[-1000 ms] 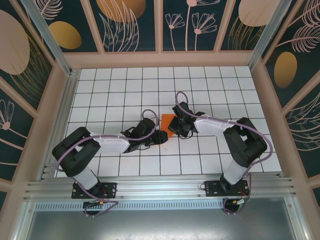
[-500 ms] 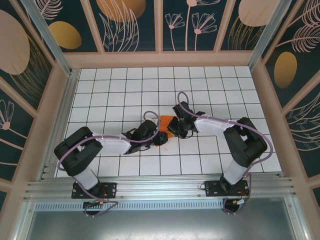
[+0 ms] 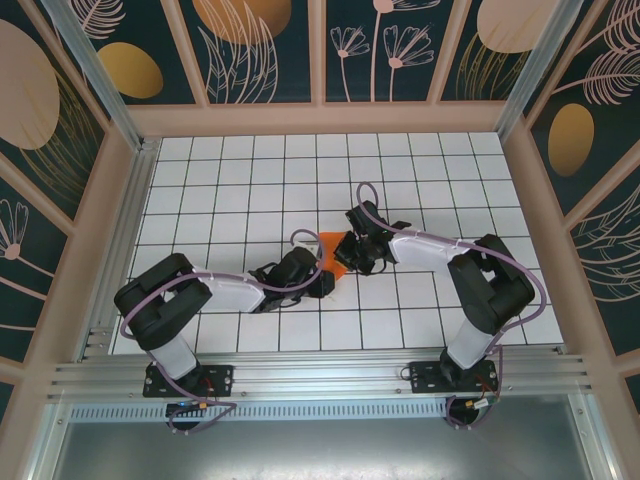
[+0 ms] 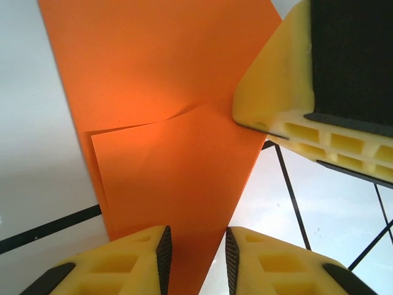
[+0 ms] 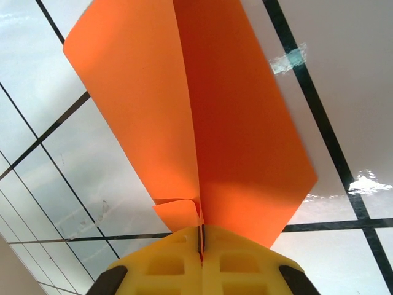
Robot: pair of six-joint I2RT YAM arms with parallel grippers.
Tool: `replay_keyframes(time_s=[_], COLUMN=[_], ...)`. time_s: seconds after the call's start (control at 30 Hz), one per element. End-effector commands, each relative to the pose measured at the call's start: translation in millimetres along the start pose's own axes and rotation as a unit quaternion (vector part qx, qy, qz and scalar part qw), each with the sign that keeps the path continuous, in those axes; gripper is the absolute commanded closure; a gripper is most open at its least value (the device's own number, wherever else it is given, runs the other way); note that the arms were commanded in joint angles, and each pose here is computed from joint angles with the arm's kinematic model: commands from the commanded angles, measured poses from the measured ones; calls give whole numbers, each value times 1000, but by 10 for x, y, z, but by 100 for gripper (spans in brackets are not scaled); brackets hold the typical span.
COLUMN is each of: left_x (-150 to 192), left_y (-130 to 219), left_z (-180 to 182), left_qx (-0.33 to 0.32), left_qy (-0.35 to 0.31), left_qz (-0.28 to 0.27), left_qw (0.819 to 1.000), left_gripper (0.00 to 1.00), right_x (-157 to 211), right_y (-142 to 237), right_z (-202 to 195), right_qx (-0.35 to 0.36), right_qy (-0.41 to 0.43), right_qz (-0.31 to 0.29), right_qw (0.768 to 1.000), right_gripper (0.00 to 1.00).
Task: Fold a paper plane with a square sheet of paper (pick it up from the middle)
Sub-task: Fourth fold the wing at the center of the table.
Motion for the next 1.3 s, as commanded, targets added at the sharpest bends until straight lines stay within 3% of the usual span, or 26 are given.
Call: replay_keyframes(time_s=[0.0, 0.23, 0.63, 0.83, 1.07, 1.27], left_x=[100, 144, 92, -26, 19, 6], left_y=[-74, -75, -38, 111, 115, 58], left_z=[89, 121, 94, -16, -160, -139], left_qx=[-36, -49, -48, -21, -33, -69], left_qy=[-21, -21, -28, -41, -129, -161], left_qz=[13, 17, 6, -31, -42, -45], left_qw=[999, 998, 998, 998, 990, 983], left_gripper=[70, 74, 63, 59, 56, 61], right_x=[-8, 4, -9, -12, -20, -20], right_y=[20, 12, 66, 80, 88, 87], right_z=[13, 42, 105, 57, 19, 5], right_qx=[10, 3, -8, 3, 13, 17], right_qy=[-6, -5, -19, -37, -55, -62], right_qz=[8, 15, 22, 18, 16, 18], right_qw=[1000, 1000, 1000, 999, 998, 998], right_gripper=[100, 98, 98, 99, 99, 99])
Point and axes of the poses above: each hand's point on the last joint's axis, 136 mm out from that joint toward the fingers, its own y axis back along the fingers, its own z axis along the line the jaws close on, x = y × z, the point moved 5 cm from there along y, back along the fingers, and after that the axes turned 5 degrees about -y, right-handed, at the moved point
